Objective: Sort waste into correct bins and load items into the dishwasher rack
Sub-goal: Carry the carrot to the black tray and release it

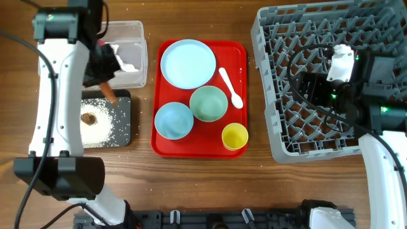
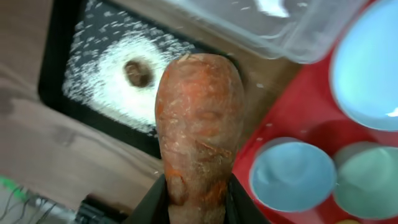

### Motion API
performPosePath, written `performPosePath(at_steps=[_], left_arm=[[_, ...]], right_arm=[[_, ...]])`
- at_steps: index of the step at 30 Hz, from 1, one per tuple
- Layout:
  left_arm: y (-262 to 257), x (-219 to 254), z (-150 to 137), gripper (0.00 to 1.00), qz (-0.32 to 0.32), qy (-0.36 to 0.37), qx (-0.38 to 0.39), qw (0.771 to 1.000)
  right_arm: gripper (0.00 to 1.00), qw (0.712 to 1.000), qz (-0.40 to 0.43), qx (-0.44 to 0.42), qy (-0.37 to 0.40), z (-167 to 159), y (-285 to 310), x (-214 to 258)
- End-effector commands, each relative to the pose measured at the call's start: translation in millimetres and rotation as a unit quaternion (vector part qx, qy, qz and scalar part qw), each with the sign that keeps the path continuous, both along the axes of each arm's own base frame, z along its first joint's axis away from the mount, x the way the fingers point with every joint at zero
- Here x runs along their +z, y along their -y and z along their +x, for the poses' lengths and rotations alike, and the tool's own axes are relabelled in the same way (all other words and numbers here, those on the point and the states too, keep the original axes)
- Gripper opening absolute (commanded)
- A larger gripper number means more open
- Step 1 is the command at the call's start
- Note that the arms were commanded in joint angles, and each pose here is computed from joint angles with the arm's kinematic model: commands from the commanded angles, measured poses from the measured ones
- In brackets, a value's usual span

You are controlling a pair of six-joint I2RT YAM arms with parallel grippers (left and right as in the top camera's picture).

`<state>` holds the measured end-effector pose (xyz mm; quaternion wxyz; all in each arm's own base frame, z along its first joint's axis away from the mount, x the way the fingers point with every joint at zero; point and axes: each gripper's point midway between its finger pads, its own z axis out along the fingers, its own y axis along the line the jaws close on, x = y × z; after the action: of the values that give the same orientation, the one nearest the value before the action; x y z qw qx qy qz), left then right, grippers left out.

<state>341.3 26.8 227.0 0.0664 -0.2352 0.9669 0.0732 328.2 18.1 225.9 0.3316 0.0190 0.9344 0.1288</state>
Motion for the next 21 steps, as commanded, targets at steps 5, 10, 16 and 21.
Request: performPosePath(at_steps=[5,10,16,21], left_arm=[[-91,-76,-40,0.06,0.013,-0.070,0.166,0.983],[-108,-163,-59,0.05,-0.020,-0.066,0.246,0.967],[-130,-220,-71,0.07,-0.031,-0.011,0.335,0.942],[-136,-221,-67,0.24,-0.040,0.007,0.344,0.938]], right_arm=[[1.00,1.000,0.000,-0.006,0.009,4,2,8],[1.00,1.000,0.000,-0.006,0.004,2,2,6],[1.00,1.000,0.001,-0.006,-0.002,0,2,5],[1.00,1.000,0.003,-0.009,-0.002,0,2,5]])
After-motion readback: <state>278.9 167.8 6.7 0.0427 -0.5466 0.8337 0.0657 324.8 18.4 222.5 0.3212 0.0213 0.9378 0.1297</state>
